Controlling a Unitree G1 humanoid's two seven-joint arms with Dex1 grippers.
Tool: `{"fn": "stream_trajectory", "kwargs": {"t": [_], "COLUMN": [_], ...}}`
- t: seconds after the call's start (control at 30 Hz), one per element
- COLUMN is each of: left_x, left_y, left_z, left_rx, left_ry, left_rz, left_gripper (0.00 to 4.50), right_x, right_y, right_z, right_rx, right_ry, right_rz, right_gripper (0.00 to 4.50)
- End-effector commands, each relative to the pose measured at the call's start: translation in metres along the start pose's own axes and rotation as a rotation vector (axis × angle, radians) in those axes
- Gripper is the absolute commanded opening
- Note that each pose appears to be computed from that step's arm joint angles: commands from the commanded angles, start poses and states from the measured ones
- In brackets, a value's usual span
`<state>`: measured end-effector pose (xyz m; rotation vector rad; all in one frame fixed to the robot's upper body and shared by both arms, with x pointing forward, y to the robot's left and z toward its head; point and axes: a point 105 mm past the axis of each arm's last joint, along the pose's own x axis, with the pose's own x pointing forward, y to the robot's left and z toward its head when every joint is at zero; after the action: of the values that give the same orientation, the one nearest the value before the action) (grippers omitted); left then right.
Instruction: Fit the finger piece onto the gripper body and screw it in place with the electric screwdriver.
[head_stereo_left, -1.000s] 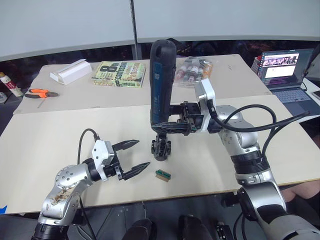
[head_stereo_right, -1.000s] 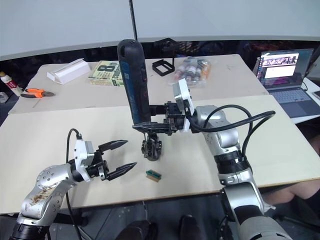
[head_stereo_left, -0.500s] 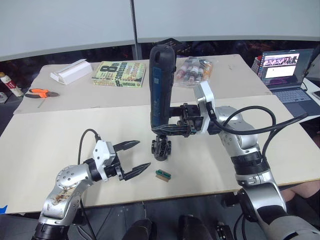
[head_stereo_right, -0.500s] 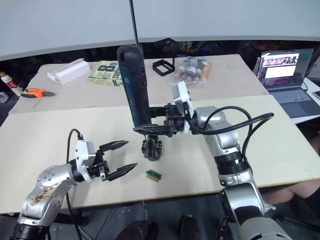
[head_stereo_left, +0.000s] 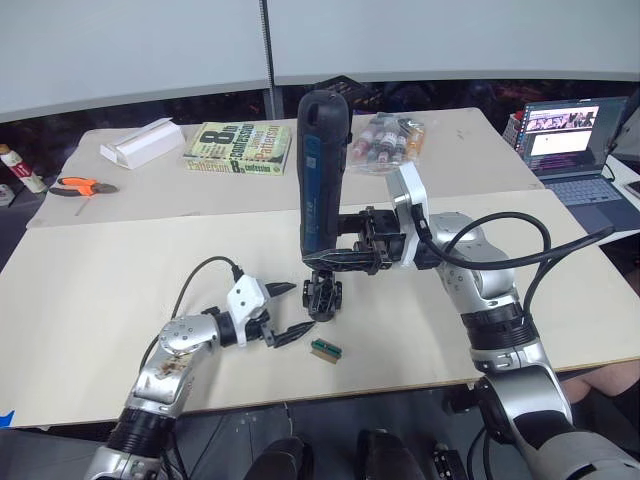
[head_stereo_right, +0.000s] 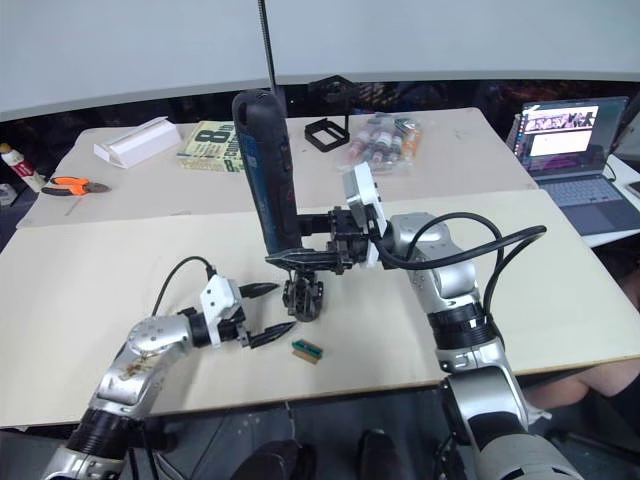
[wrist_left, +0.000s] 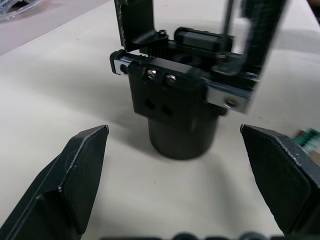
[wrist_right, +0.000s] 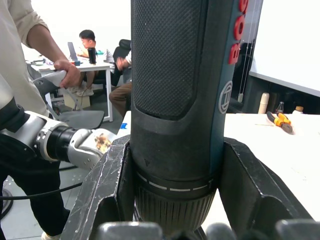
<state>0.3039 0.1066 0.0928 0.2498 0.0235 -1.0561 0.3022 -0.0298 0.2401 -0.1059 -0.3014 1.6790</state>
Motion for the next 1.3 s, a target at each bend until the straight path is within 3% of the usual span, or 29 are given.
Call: {"fn": "stream_trajectory", "kwargs": {"t": [0.03,1.2,1.3], "left_x": [0.007,0.044,0.044], "left_y": [0.001,0.002,0.003], "left_z": [0.003,0.002,0.001], "left_rx": [0.025,0.005,0.003], "left_ry": [-0.010,-0.075,-0.071], "left_rz": [-0.015,-0.068,-0.064], "left_gripper": [4.50,4.50,3.18], "right_x": [0.003,0.003,0.003], "right_y": [0.003,0.006,0.006], "right_z": [0.017,0.017,0.016], "right_rx": [-0.069,-0.061,-0.060], "right_ry": [-0.026,-0.018,-0.017], "right_rz": [0.021,0.003,0.002], "right_gripper": [1.93,1.93,1.93]}}
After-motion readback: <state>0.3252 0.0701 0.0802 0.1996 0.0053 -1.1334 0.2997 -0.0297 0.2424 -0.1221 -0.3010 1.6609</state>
